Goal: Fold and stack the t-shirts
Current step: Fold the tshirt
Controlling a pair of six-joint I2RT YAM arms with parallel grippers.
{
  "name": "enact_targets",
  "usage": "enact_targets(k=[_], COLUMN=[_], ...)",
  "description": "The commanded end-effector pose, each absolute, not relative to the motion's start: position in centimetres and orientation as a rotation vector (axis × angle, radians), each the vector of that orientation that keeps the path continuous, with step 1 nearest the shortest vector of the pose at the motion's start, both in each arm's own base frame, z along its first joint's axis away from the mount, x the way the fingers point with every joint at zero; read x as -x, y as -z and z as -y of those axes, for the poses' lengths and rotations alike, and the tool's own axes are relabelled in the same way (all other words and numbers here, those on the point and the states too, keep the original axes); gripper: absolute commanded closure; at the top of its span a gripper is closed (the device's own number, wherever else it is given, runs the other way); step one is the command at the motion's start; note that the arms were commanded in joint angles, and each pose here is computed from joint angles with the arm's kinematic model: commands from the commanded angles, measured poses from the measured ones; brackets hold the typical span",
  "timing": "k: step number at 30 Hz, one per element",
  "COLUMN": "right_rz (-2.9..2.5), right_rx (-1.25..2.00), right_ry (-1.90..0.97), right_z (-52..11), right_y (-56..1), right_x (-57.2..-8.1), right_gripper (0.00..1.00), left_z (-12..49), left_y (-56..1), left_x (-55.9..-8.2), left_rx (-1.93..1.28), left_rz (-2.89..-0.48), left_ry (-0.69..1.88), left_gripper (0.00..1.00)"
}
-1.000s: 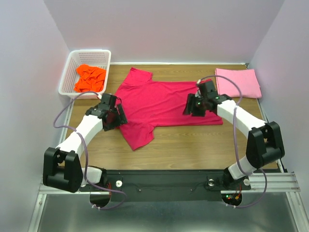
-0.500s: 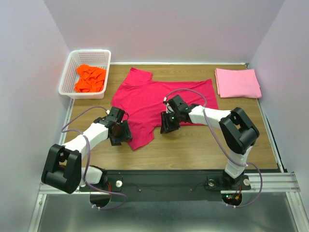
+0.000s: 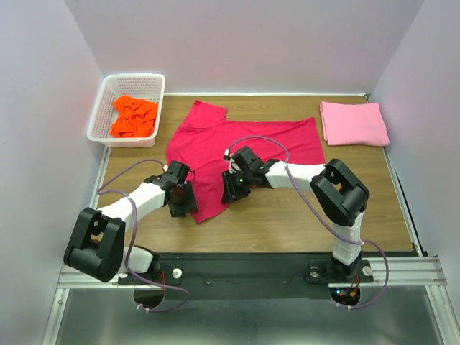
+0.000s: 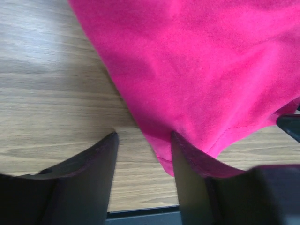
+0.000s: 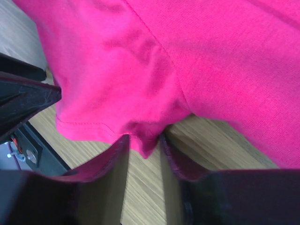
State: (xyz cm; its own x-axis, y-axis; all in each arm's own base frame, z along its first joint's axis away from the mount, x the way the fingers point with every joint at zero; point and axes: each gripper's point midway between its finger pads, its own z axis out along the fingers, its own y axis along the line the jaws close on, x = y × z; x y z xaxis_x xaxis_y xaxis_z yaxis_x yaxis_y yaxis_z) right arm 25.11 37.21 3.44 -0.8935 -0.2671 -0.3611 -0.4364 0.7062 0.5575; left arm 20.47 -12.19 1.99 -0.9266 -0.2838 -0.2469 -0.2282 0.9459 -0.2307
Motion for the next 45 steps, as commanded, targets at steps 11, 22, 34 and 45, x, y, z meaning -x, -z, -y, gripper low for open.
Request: enact_targets(k=[11,22,34,45], right_rz=[-2.564,-2.454,-2.451,-2.476], right_rx=[0.556,0.405,0.194,0.136], right_ry=[-0.969,-1.007,-1.038,-1.066], right_z=[-38.4,-38.6,-37.1,-37.3], right_y=[-6.3,-11.6,-12.2,-11.0], right_x=[-26.5,-31.5,-37.2,-39.2], right_gripper=[0.96,0.98,0.97,0.96], left_z=[13.1,13.5,14.2,14.8], left_y=[-3.9,-9.6,-13.4,-13.7], left_x=[-22.1,-29.2,-38.6,-43.3], left_rx=[0.356,0.315,0.222,0.091], left_rz=[-2.743,-2.560,-2.412,-2.387], left_ry=[0.323,0.298,0.275,0.207], left_gripper=[1.00,1.00,1.00,1.00])
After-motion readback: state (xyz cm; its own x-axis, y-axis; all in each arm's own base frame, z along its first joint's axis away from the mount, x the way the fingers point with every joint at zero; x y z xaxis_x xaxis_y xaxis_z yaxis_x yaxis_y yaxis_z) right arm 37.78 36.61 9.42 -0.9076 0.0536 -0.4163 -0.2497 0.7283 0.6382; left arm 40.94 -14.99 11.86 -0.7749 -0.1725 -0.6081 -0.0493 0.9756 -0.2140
